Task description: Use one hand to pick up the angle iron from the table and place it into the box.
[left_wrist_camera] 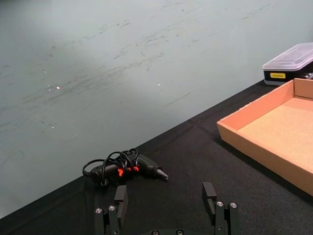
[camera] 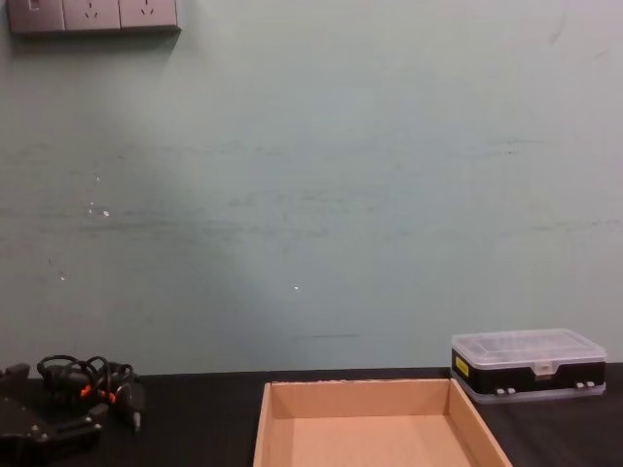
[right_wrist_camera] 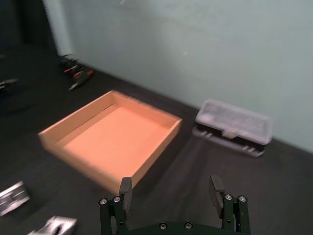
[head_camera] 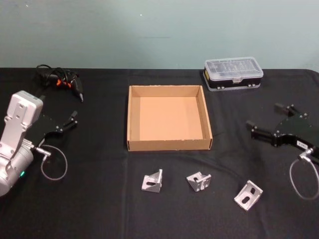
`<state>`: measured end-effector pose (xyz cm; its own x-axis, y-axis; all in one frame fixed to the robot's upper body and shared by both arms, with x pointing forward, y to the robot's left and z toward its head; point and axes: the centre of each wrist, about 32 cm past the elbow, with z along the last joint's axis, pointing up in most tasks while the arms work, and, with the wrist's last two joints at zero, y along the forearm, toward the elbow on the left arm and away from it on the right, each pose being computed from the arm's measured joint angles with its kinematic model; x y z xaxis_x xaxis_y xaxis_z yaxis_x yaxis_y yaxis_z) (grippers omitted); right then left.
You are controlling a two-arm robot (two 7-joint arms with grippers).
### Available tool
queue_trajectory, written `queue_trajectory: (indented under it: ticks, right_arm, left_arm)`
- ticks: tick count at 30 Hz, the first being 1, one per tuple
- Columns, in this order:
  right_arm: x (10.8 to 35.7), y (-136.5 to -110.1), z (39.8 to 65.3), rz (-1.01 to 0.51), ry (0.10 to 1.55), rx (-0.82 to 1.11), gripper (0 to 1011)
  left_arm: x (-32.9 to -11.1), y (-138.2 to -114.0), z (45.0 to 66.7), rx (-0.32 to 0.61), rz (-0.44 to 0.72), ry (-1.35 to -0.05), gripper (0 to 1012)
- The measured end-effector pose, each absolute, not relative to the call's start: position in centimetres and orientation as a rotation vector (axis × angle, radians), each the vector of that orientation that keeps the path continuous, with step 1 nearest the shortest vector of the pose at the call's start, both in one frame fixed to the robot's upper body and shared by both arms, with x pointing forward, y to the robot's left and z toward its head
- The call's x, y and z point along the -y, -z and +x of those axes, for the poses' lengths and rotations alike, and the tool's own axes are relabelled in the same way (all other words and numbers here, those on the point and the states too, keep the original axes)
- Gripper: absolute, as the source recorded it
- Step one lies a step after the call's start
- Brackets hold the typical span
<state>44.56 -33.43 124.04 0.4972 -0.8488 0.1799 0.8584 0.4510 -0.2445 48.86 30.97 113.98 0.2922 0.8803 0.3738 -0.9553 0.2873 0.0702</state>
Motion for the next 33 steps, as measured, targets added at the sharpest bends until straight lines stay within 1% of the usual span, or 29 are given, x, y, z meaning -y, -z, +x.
queue_trajectory:
  ticks: [4, 13, 20, 33]
  right_arm:
    - [33.7, -125.1, 43.9, -0.36, 0.972, -0.072, 1003]
    - [33.9, -125.3, 42.9, -0.439, 0.867, -0.251, 1003]
    - [33.6, -125.0, 42.5, -0.518, 0.82, -0.315, 1003]
    - [33.5, -123.7, 42.9, -0.601, 0.804, -0.327, 1003]
  left_arm:
    - [-31.0, -114.0, 48.9, 0.285, 0.305, -1.248, 1000]
    - [-31.0, -114.0, 48.9, 0.285, 0.304, -1.248, 1000]
    - [-31.0, -114.0, 48.9, 0.285, 0.304, -1.248, 1000]
    - [-31.0, -114.0, 48.9, 0.285, 0.304, -1.248, 1000]
